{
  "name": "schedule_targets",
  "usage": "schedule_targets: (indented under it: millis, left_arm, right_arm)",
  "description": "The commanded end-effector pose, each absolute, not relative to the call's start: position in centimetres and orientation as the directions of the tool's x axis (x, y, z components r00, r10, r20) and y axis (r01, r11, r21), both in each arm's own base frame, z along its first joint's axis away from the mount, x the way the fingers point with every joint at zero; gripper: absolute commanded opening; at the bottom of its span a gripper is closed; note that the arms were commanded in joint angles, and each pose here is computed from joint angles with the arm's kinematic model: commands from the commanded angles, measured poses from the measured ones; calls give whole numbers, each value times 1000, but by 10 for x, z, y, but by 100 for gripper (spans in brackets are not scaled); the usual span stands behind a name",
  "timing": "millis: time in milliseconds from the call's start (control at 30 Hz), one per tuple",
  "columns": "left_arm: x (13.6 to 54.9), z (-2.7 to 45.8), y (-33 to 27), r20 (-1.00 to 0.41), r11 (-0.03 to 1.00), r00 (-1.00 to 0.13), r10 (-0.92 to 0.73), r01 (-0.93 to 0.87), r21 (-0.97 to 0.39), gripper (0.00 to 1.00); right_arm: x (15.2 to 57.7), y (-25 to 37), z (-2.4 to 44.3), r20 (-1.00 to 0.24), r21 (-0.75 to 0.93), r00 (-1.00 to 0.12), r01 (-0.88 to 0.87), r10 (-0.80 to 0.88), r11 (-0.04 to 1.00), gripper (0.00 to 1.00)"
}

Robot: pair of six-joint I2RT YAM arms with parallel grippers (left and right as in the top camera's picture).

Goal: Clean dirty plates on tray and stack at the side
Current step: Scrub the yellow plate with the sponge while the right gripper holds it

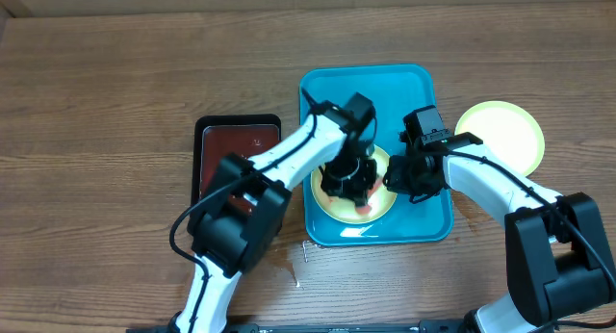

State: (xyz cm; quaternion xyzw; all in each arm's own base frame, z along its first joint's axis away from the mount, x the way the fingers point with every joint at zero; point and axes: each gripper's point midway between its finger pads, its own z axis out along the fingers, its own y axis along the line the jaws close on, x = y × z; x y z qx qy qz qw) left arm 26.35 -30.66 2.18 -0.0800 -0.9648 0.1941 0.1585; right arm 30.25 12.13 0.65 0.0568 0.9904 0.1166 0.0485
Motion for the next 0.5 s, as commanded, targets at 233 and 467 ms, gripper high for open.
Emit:
schedule_targets:
  millis: [233,467]
  left_arm:
    - [298,-1,-182,185,983,-983,-3,31,183,4]
    - [331,0,-166,48,951,-995,86,97,294,4]
  right_arm:
    - [300,116,4,-76,204,-987,125,143,971,4]
    - [300,116,4,-76,204,-987,125,143,971,4]
